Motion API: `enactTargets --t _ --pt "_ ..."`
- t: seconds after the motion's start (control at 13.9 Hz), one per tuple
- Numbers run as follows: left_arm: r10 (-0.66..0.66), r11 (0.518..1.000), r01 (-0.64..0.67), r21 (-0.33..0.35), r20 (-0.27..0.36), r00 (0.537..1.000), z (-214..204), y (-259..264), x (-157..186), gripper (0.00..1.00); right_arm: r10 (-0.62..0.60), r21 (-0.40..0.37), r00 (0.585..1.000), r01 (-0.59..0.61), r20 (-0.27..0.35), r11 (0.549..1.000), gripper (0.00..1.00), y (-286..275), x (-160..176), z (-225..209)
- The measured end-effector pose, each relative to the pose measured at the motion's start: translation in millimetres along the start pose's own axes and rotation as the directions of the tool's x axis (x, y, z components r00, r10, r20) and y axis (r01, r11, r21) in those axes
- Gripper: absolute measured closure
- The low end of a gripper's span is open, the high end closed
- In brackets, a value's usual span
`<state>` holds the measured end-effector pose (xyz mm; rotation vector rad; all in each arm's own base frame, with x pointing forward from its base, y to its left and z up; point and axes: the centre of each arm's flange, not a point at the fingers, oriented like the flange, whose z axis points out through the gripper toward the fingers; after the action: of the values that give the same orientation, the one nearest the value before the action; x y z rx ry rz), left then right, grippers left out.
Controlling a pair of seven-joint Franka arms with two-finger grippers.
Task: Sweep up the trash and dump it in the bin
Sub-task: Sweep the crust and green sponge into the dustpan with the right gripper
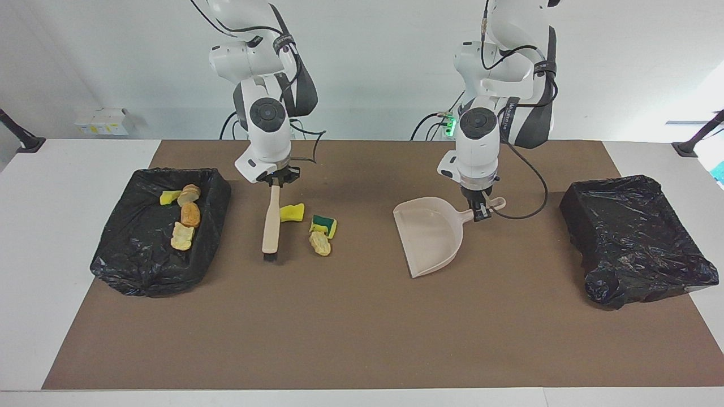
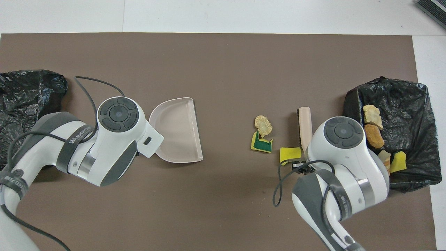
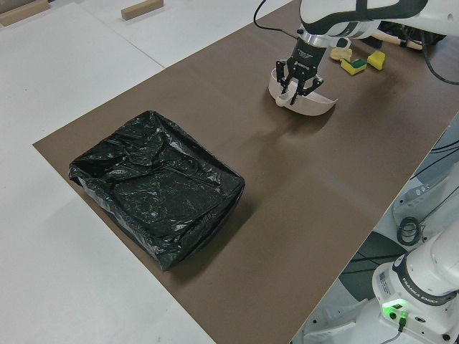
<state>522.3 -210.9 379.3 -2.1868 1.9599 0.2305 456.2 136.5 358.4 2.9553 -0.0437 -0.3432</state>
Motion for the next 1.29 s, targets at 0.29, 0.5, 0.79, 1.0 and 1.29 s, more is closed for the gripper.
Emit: enactTargets --t 0.29,0.5,0.79,1.0,1.29 --pt "0.004 1.0 -0.004 0.002 -0.001 1.0 0.2 -0.3 -0.2 0.69 0.035 0.035 0.999 -0.035 0.0 0.999 0.73 11.5 -50.5 37.2" --pt "0.023 1.0 -0.023 0.01 -0.008 1.0 -0.1 -2.0 -1.0 0.69 0.062 0.087 0.998 -0.063 0.011 0.994 0.73 10.0 -63.9 36.2" --pt "0.028 1.0 -0.028 0.012 -0.009 1.0 0.0 -2.2 -1.1 0.69 0.084 0.149 0.996 -0.084 0.006 0.985 0.73 1.2 -54.4 23.6" --pt "0.028 1.0 -0.028 0.012 -0.01 1.0 0.2 -2.2 -1.1 0.69 0.113 0.155 0.993 -0.114 0.019 0.981 0.73 -17.0 -31.5 12.3" --pt "0.033 0.999 -0.033 0.014 -0.011 0.999 0.3 -2.5 -1.2 0.69 0.06 0.134 0.997 -0.066 0.048 0.989 0.73 -70.2 -9.7 2.6"
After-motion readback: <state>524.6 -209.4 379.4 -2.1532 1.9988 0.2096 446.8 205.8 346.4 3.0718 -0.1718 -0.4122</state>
